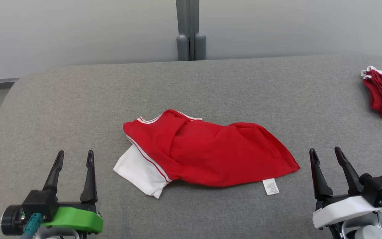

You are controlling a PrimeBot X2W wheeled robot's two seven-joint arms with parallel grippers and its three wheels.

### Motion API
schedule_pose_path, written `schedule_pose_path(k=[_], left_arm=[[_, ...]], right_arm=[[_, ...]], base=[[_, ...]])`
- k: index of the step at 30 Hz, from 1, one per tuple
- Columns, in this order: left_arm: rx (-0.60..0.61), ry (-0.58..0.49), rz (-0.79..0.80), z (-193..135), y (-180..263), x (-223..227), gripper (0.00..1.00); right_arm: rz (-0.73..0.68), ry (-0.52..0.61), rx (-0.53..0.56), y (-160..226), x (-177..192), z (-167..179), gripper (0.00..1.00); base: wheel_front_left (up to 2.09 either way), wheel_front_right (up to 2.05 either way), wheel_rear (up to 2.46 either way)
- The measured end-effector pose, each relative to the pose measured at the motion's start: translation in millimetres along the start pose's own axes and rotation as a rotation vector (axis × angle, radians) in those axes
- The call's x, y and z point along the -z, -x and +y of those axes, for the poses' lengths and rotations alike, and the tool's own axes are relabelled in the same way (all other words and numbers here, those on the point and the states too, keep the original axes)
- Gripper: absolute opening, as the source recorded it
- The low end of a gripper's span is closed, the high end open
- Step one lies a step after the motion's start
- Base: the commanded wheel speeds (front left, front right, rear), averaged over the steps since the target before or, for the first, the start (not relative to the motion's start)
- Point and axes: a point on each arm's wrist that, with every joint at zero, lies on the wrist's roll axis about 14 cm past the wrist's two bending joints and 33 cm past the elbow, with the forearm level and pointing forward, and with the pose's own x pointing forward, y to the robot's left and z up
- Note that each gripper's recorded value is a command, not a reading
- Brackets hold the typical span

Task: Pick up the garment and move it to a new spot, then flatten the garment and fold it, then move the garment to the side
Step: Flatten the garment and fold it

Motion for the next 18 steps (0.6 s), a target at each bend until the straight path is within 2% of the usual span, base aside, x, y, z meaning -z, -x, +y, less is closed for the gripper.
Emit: schedule_pose_path(k=[11,18], left_arm=[[-0.061,0.020,0.012,14,20,5,1.00],[-0.062,0.020,0.041,13,23,14,1.00]], right_arm=[[0.008,-0.008,-0.045,8,3,19,1.00],[0.016,-0.010,-0.043,11,6,20,1.00]], base=[[0.00,0.00,0.00],[0.00,0.00,0.00]])
